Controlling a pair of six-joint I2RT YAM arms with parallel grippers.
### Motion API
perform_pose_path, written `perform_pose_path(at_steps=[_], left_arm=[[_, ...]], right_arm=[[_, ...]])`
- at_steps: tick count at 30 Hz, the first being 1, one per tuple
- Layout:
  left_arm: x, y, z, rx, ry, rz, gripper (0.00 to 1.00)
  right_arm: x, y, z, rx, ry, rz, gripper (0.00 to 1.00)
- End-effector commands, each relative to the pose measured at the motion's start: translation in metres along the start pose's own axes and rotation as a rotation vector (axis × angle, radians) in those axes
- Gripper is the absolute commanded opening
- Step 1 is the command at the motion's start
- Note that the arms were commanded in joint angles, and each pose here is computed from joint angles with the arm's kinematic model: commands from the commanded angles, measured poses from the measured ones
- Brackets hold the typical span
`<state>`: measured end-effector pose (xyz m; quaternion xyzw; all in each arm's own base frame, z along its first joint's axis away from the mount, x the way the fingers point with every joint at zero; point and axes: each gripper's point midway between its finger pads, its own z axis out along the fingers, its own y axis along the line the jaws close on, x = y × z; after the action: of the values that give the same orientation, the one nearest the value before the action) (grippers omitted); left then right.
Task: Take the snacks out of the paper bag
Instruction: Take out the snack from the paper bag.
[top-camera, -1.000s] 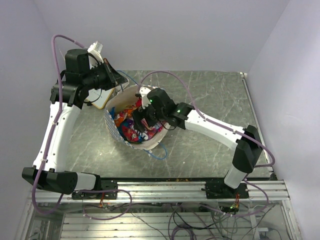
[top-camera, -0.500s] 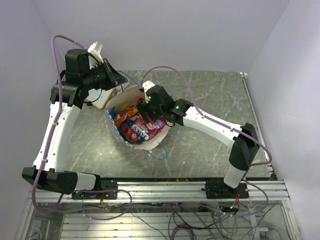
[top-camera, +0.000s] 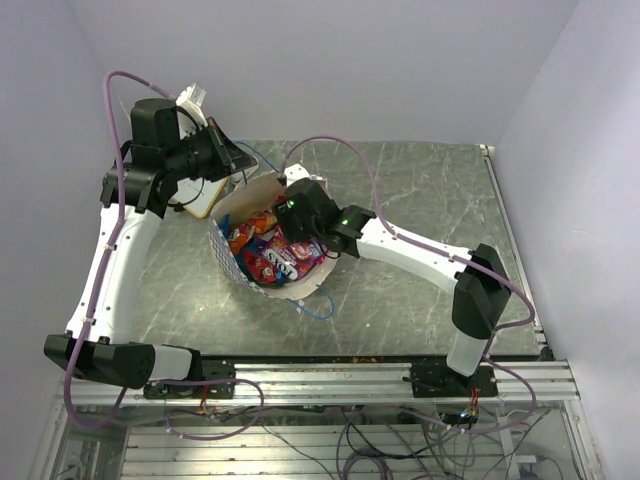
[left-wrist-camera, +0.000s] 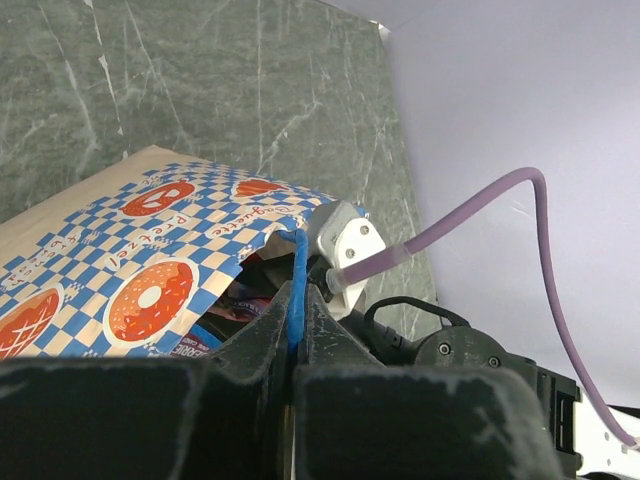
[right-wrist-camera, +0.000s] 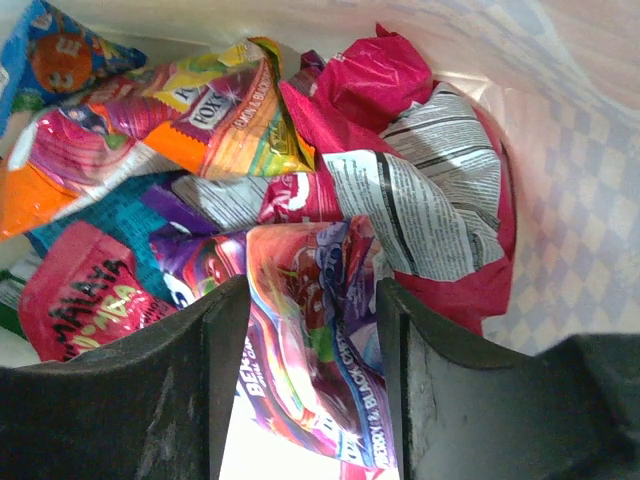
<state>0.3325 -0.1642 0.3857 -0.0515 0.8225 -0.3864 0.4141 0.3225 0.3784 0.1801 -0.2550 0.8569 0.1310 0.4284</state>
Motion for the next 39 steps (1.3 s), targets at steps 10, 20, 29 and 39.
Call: perform_pose_path(at_steps=[10, 20, 29, 39], left_arm=[[-0.001, -0.017, -0.015, 0.064, -0.018, 0.002, 0.07], [-0.002, -0.018, -0.016, 0.065, -0.019, 0.005, 0.07], [0.001, -0.015, -0.014, 0.064, -0.014, -0.007, 0.07], [0.003, -0.012, -0.013, 0.049, -0.011, -0.013, 0.07]], right_arm=[[-0.002, -0.010, 0.024, 0.122, -0.026, 0.102, 0.54], [-0.002, -0.002, 0.030, 0.094, -0.033, 0.079, 0.45], [-0.025, 0.012, 0.005, -0.012, -0.098, 0.070, 0.05], [-0.076, 0.028, -0.049, -0.158, -0.238, 0.102, 0.00]])
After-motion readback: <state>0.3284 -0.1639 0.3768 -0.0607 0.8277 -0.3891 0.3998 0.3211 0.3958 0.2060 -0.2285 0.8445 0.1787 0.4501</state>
